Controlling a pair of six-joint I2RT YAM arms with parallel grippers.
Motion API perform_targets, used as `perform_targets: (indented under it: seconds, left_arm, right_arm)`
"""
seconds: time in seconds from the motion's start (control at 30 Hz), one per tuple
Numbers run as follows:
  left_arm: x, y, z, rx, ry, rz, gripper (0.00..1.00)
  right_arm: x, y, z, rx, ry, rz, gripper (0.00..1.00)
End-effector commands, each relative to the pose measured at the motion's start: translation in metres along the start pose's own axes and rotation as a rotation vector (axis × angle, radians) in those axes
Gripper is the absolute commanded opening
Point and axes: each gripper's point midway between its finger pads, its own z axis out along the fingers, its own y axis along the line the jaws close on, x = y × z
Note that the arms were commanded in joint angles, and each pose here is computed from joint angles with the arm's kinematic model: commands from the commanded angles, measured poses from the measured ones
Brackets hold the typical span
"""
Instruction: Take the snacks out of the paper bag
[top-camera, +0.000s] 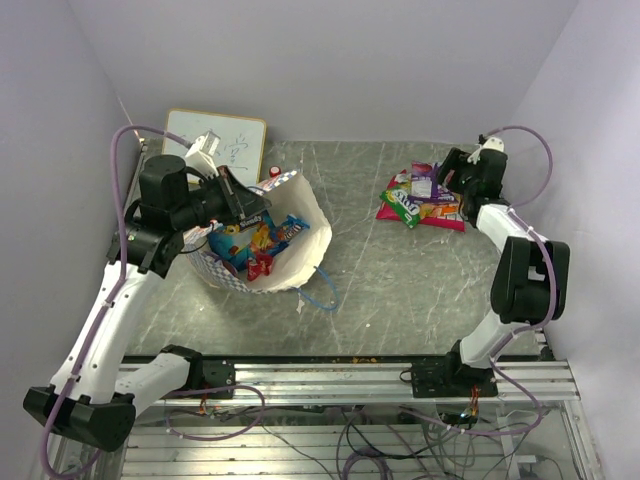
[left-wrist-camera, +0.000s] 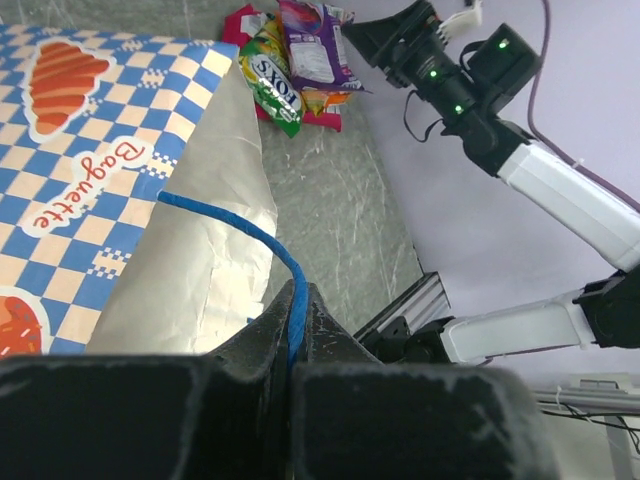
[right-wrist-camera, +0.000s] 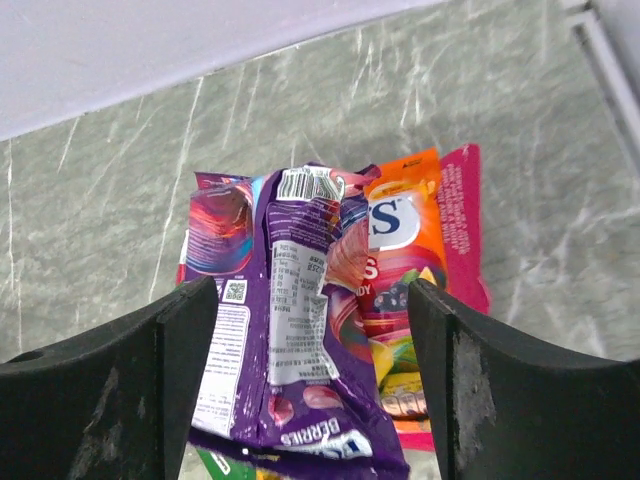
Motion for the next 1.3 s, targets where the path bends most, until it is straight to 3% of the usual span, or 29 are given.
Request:
perform_targets:
  seconds: [0.0,0.33,0.67,0.87,1.0,1.27]
  left_arm:
    - [-0.002,-0.015,0.003,0.077,0.006,0.014,0.07]
    - [-0.007,-0.013,-0.006,0.027,-0.005,0.067,0.07]
    - [0.000,0.003,-0.034,-0.105,-0.055,0.082,0.07]
    - [0.008,0.009,-0.037,-0.124,-0.049,0.042,0.07]
    - [0.011,0.010,-0.037,-0.122,-0.046,0.030,0.07]
    - [0.022,0.014,-0.039,-0.126,-0.011,0.037,0.07]
  right_arm:
    - [-0.030,0.001,-0.026,0.021,-0.029,-0.105,0.78]
    - [0.031,0.062,-0.095,-0.094,0.063,-0.273,1.00]
    - [0.079,0.063,-0.150,-0.124,0.218,-0.233,1.00]
    - [0.062,0.073,-0.150,-0.124,0.231,-0.513,1.00]
    - [0.037,0.121,-0.157,-0.222,0.206,-0.639,1.00]
    - [0.037,0.246,-0.226,-0.676,0.184,-0.654,1.00]
